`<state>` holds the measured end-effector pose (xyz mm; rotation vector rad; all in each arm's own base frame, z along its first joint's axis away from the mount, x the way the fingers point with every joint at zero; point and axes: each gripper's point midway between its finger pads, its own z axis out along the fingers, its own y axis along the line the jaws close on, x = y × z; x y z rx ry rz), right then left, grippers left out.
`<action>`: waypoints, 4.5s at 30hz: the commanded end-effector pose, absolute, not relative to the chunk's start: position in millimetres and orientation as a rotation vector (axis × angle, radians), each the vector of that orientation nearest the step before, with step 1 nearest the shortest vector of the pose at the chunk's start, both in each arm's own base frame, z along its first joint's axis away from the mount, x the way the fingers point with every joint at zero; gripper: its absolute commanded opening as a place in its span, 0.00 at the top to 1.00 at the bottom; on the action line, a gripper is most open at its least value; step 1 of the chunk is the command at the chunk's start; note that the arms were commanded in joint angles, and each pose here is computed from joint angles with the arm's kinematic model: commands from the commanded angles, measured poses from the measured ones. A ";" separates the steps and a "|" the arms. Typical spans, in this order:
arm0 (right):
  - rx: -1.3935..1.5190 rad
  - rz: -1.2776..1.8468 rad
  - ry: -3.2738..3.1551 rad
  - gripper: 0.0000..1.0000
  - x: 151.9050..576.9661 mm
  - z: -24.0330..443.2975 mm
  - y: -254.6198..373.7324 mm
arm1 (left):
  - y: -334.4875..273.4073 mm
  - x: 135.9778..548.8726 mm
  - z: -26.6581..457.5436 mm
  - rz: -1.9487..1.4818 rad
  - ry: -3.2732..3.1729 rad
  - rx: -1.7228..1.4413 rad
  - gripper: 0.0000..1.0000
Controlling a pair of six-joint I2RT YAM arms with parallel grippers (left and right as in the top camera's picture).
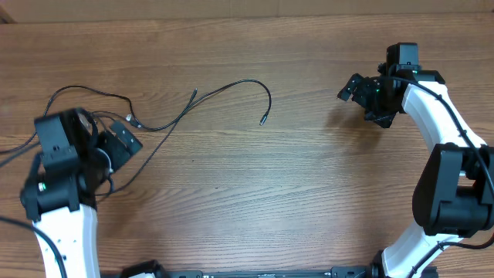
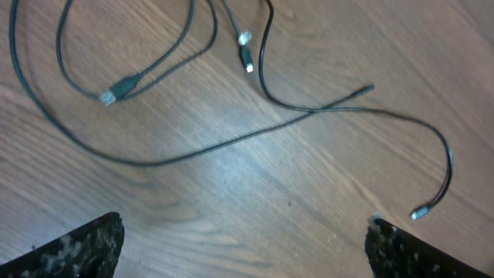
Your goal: Untangle cables
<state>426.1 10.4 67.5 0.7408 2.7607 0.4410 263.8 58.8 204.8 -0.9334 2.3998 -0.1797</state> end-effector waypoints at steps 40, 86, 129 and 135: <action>0.723 0.443 2.721 0.00 432.1 82.7 9.7 | 22.3 191.2 188.4 -0.260 2.061 -0.679 0.00; 0.723 0.442 2.721 0.00 432.1 82.7 9.7 | 10.6 232.0 230.1 -0.371 1.473 -0.389 0.00; 0.723 0.443 2.721 0.00 432.1 82.7 9.7 | 1.5 245.9 157.5 -0.392 1.608 -0.398 0.01; 0.723 0.443 2.721 0.00 432.1 82.7 9.7 | 11.9 245.7 157.6 -0.359 1.597 -0.431 0.00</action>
